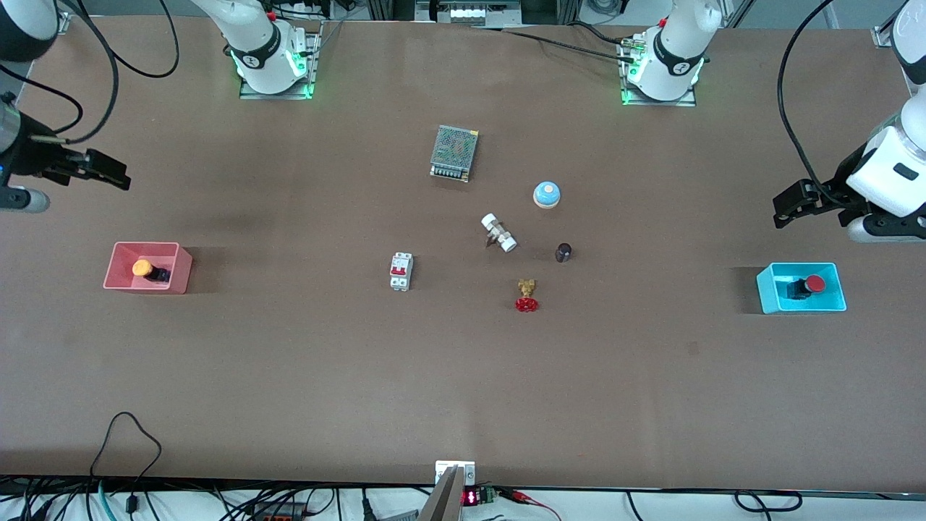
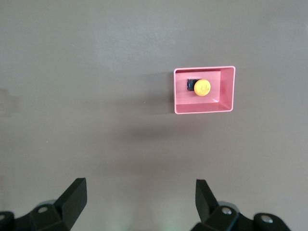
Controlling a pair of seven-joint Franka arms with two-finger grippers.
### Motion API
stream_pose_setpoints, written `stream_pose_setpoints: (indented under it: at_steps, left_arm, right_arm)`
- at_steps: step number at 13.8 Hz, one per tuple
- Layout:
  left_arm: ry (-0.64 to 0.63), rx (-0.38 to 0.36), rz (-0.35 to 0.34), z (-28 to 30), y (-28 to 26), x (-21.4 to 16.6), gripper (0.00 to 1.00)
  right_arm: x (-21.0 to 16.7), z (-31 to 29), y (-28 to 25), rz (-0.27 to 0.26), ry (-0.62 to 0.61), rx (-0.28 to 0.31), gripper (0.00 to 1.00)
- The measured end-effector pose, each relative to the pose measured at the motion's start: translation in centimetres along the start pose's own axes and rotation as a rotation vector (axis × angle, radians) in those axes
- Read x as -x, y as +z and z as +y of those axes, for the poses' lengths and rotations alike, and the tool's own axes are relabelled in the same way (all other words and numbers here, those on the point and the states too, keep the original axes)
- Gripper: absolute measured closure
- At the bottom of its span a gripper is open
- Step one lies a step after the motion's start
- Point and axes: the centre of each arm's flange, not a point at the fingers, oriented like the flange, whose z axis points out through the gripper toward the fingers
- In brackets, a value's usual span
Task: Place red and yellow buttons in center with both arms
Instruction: 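Move the right gripper over the yellow button in the pink box, then grasp the yellow button with the right gripper while the left gripper reaches the red button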
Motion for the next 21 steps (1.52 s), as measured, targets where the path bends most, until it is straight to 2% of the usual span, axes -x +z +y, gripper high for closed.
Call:
stream_pose_setpoints:
  at_steps: [6,9,11,14,21]
  left_arm:
    - [0.0,0.0,0.001,0.0,0.0,0.0,0.0]
    - [0.0,0.0,0.001,0.0,-0.1,0.0,0.0]
    - [0.0,0.0,0.001,0.0,-0.1,0.0,0.0]
    - [0.0,0.0,0.001,0.0,-0.1,0.0,0.0]
    - [-0.008,-0.001,-0.02,-0.5,0.4,0.1,0.0]
  right_arm:
    - [-5.1,1.1,7.4,-0.017,0.022,0.006,0.0]
    - [-7.3,2.7,10.9,0.0,0.028,0.037,0.0]
    - [-8.5,4.3,14.2,-0.022,0.011,0.058,0.0]
    - [-9.7,6.9,19.0,-0.053,0.004,0.057,0.0]
    - [-10.9,10.1,25.1,-0.071,-0.028,0.044,0.0]
